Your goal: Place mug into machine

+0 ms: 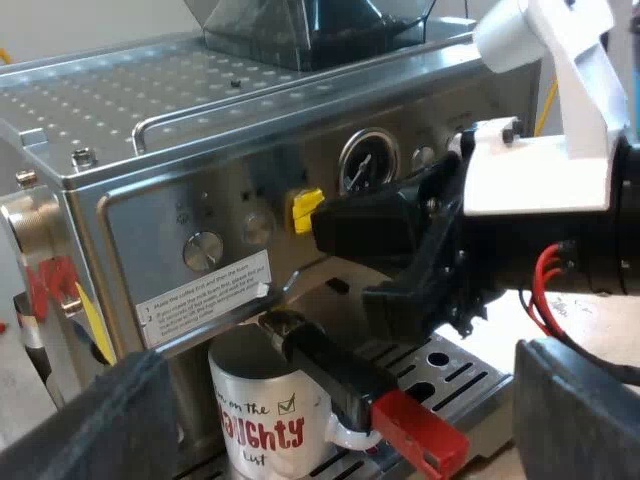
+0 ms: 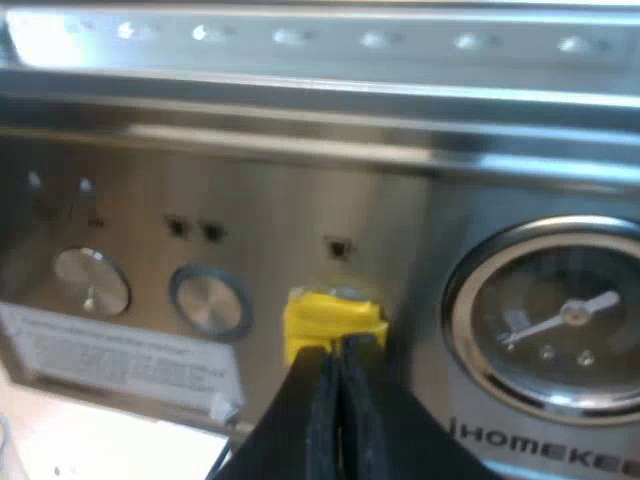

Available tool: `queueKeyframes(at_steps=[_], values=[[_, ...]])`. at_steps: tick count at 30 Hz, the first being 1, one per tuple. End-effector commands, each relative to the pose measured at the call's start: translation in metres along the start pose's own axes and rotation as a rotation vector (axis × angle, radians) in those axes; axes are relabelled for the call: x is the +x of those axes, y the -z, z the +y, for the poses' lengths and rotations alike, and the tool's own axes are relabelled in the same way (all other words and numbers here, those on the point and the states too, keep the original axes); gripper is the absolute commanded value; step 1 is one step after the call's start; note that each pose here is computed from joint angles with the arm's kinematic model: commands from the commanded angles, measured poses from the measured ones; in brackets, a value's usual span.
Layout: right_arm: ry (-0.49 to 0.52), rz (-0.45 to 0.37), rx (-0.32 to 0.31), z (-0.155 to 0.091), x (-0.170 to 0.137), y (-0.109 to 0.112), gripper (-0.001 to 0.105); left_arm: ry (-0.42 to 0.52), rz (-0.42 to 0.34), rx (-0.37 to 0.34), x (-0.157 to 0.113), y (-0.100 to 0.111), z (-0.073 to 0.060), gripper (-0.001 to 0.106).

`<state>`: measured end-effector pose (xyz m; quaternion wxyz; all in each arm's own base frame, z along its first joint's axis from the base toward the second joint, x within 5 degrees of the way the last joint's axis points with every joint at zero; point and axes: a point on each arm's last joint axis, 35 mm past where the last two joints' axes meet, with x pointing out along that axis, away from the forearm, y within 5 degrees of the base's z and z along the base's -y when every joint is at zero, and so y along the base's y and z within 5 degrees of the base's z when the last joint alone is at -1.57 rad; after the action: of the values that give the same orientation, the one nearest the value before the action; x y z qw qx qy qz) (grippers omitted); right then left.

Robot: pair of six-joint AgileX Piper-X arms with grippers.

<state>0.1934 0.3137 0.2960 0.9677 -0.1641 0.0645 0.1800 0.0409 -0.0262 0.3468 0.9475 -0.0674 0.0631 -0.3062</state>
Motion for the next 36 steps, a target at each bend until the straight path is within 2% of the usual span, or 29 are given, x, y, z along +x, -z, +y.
queueKeyframes(at_steps=[1,9,16,20,24,26,28,30,31,33,36], values=[[0.008,-0.008,0.008,-0.005,0.007,-0.004,0.000,0.003,-0.006,0.002,-0.002,-0.002,-0.001,0.071],[0.129,0.002,0.034,-0.026,0.025,-0.007,0.000,0.003,-0.006,0.002,-0.002,-0.002,-0.001,0.071],[0.126,0.007,0.031,-0.028,0.026,-0.006,0.000,0.003,-0.006,0.002,-0.002,-0.002,-0.001,0.071],[0.076,0.045,-0.032,-0.020,0.011,-0.008,0.000,0.003,-0.006,0.002,-0.002,-0.002,-0.001,0.071],[-0.003,0.112,-0.122,-0.012,-0.017,-0.009,0.000,0.003,-0.006,0.002,-0.002,-0.002,-0.001,0.071],[-0.029,0.119,-0.128,-0.010,-0.028,-0.012,0.001,0.003,-0.006,0.002,-0.002,-0.002,-0.001,0.071],[-0.054,0.134,-0.124,-0.009,-0.039,-0.013,0.009,0.003,-0.005,0.002,-0.002,-0.001,-0.001,0.071],[-0.095,0.148,-0.106,-0.010,-0.050,-0.015,0.027,0.003,-0.006,0.002,-0.002,-0.001,-0.001,0.071],[-0.103,0.152,-0.101,-0.012,-0.052,-0.016,0.031,0.003,-0.006,0.002,-0.002,-0.001,-0.001,0.071],[-0.137,0.172,-0.085,-0.017,-0.060,-0.017,0.051,0.002,0.003,0.000,-0.002,0.000,-0.001,0.071],[-0.148,0.187,-0.092,-0.026,-0.069,-0.020,0.067,0.002,0.002,0.000,-0.002,-0.001,-0.001,0.071]])
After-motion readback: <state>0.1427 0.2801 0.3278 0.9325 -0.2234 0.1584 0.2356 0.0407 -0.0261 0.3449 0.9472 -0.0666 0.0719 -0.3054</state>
